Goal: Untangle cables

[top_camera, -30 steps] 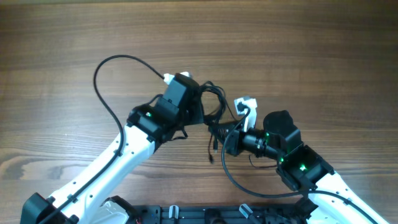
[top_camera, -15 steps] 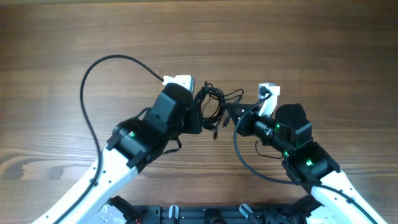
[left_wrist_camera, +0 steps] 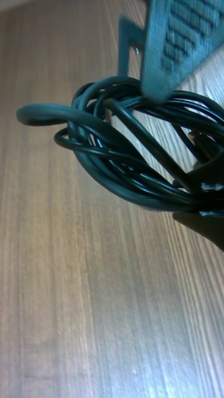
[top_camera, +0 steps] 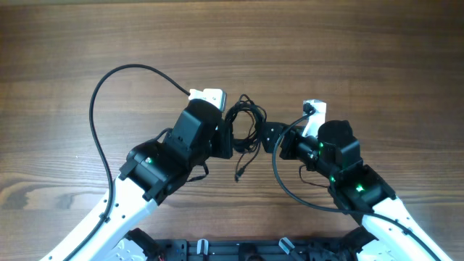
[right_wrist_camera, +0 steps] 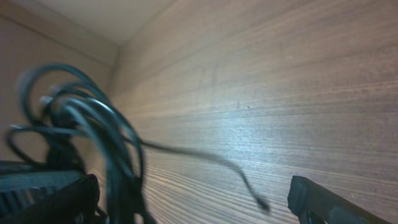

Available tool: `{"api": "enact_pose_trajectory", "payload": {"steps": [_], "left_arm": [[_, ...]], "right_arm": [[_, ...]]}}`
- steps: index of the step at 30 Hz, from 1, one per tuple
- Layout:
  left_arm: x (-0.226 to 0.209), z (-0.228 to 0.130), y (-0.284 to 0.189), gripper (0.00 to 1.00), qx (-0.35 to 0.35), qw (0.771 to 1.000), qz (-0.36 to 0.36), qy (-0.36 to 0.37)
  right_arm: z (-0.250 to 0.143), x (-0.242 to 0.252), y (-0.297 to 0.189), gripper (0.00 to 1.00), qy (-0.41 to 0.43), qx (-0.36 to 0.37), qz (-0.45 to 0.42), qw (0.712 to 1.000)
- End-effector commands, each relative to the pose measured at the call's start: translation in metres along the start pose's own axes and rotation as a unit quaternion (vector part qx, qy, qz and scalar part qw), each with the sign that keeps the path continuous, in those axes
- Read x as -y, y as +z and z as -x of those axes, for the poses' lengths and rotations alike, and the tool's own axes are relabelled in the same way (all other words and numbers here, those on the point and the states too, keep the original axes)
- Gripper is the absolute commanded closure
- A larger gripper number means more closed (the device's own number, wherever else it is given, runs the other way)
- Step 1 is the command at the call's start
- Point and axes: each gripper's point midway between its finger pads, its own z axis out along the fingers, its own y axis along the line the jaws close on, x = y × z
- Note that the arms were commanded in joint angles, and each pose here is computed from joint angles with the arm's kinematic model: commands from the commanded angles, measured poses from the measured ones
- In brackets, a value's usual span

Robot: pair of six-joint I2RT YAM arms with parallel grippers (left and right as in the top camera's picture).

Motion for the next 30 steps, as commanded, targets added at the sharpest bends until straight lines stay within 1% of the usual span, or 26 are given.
{"api": "enact_pose_trajectory", "payload": {"steps": [1,2,3,5,7,9,11,12,13,14,15,16,17,18,21,25,26,29,30], "left_arm": [[0.023,0.007,-0.009,0.96,0.006,0.998,-0.055,-0.004],[0.027,0.006,-0.009,0.96,0.002,0.998,-0.065,-0.004],[0.028,0.005,-0.009,0.96,-0.001,0.998,-0.070,-0.010],[0.028,0.004,-0.009,0.96,-0.005,0.997,-0.068,-0.026],[0.027,0.002,-0.009,0.96,-0.009,0.997,-0.066,-0.028],[0.025,0.000,-0.009,0.96,-0.013,0.998,-0.062,-0.029],[0.021,0.001,-0.009,0.96,-0.012,0.998,-0.058,-0.032],[0.019,0.003,-0.009,0.96,-0.010,0.998,-0.056,-0.036],[0.015,0.006,-0.009,0.91,-0.007,0.998,-0.052,-0.040],[0.010,0.009,-0.009,0.79,-0.003,0.998,-0.048,-0.046],[0.005,0.013,-0.010,0.62,0.003,0.998,-0.043,-0.053],[0.000,0.016,-0.011,0.39,0.008,0.998,-0.039,-0.058],[-0.008,0.021,-0.012,0.12,0.014,0.997,-0.032,-0.067],[-0.014,0.024,-0.014,0.00,0.020,0.997,-0.026,-0.075],[-0.027,0.033,-0.021,0.00,0.036,0.996,-0.019,-0.074],[-0.020,0.034,-0.033,0.00,0.038,0.998,-0.056,0.000],[-0.020,0.033,-0.035,0.01,0.037,0.998,-0.055,0.011],[-0.023,0.025,-0.034,0.12,0.023,0.998,-0.049,0.020],[-0.025,0.019,-0.033,0.18,0.009,0.998,-0.046,0.029]], "right_arm": [[0.000,-0.001,0.009,0.11,-0.008,-0.010,0.006,1.000],[-0.002,-0.009,0.013,0.21,-0.010,-0.020,0.028,0.999],[-0.004,-0.016,0.015,0.28,-0.013,-0.029,0.050,0.998],[-0.005,-0.030,0.020,0.47,-0.021,-0.040,0.089,0.995],[-0.006,-0.036,0.025,0.64,-0.025,-0.046,0.110,0.993],[-0.008,-0.032,0.030,0.75,-0.022,-0.052,0.105,0.993],[-0.014,-0.025,0.034,0.89,-0.016,-0.065,0.096,0.993],[-0.017,-0.023,0.036,0.93,-0.014,-0.072,0.092,0.993],[-0.020,-0.020,0.036,0.95,-0.013,-0.078,0.088,0.993],[-0.023,-0.018,0.037,0.96,-0.011,-0.083,0.084,0.993],[-0.025,-0.017,0.036,0.96,-0.012,-0.089,0.083,0.993],[-0.027,-0.017,0.036,0.96,-0.019,-0.093,0.084,0.992],[-0.030,-0.019,0.035,0.96,-0.038,-0.100,0.094,0.990],[-0.034,-0.022,0.034,0.96,-0.059,-0.107,0.106,0.987],[-0.044,-0.020,0.031,0.96,-0.083,-0.129,0.112,0.982],[-0.055,-0.011,0.029,0.96,-0.109,-0.156,0.093,0.977],[-0.056,-0.010,0.028,0.96,-0.120,-0.163,0.089,0.975],[-0.055,-0.013,0.022,0.96,-0.158,-0.182,0.081,0.967],[-0.049,-0.014,0.019,0.96,-0.168,-0.187,0.063,0.966]]}}
